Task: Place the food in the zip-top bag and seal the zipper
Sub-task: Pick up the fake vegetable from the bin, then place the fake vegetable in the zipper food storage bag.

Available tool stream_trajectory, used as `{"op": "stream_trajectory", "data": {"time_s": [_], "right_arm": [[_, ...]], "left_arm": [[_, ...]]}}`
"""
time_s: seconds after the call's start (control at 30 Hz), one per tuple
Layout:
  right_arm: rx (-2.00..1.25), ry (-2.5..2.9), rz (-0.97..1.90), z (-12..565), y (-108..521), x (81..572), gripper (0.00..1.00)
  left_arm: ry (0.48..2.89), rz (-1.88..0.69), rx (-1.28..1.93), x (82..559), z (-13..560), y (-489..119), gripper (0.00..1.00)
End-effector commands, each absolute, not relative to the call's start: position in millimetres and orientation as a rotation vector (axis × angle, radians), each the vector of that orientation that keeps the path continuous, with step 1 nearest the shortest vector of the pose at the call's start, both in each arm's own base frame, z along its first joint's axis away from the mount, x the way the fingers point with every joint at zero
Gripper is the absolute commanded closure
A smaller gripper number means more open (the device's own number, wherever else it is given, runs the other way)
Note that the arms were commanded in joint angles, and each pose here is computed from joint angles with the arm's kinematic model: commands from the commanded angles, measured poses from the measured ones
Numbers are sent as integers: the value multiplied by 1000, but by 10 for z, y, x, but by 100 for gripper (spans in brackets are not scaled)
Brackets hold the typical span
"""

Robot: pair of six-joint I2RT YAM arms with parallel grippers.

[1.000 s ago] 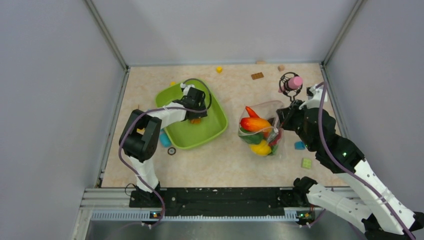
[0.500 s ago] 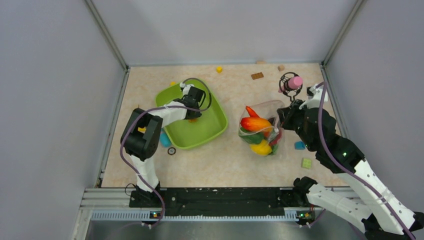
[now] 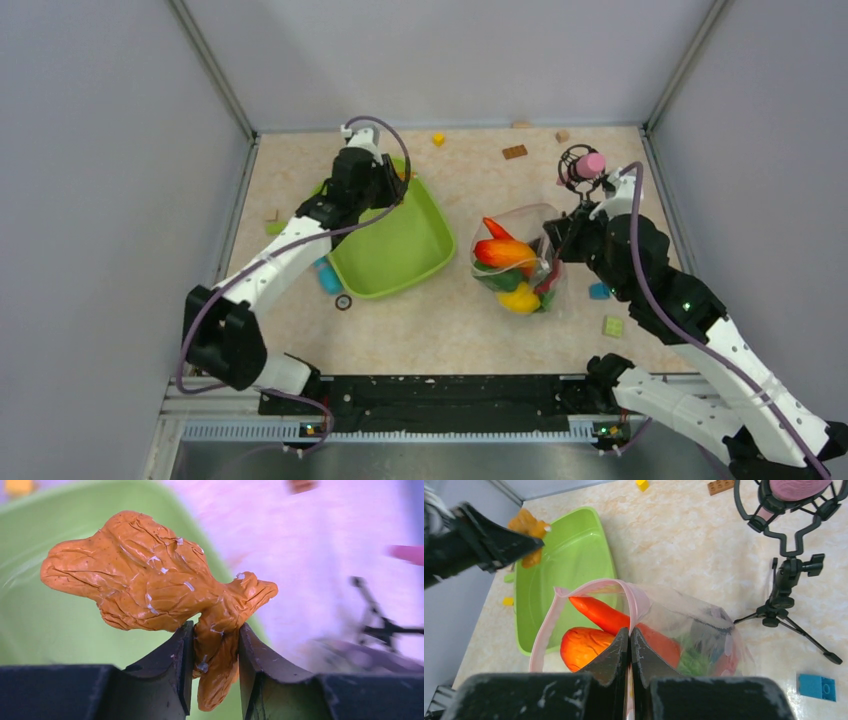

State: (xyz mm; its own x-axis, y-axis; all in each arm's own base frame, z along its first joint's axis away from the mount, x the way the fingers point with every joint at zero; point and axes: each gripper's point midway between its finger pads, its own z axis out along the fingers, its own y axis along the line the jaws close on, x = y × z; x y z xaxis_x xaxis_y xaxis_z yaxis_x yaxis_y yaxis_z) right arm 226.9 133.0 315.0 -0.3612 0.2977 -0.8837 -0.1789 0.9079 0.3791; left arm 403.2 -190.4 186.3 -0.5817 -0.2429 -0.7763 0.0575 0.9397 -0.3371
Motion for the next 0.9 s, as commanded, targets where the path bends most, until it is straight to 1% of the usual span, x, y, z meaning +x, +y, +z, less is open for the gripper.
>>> {"op": "stream_trajectory", "data": {"time_s": [0.0,0.1,0.13,0.2,0.3,0.37,0.43,0.57,0.73,0.87], "right_arm": [[60,1788,586,3510,1448,2296,100],[72,1803,592,3498,1475,2314,100],[75,1808,605,3504,1497,2314,100],[73,1815,636,3525,1551,2305,100],[55,1842,677,3570,1640,2283,100],[34,1863,712,3615,1706,2248,100],[-1,1881,766,3658,1794,2186,100],[-47,1886,830,3711,1891,2112,100],[-112,1858,865,3779,1941,2052,100],[-206,1842,906,3783,2001,1942,100]], "left_arm": [[1865,-814,235,3630,2873,-2402,94],[1687,-1078,528,3086,3334,-2733,94],[1626,-1174,645,2836,3453,-2839,94],[1507,-1332,848,2396,3609,-3021,98],[1264,-1541,1201,1702,3774,-3193,97],[1154,-1636,1366,1367,3838,-3233,97],[1134,-1688,1423,1219,3869,-3265,98],[1215,-1835,1417,1025,3877,-3298,100],[1324,-1945,1248,947,3869,-3298,100],[1548,-1934,1044,1091,3629,-3353,100]]}}
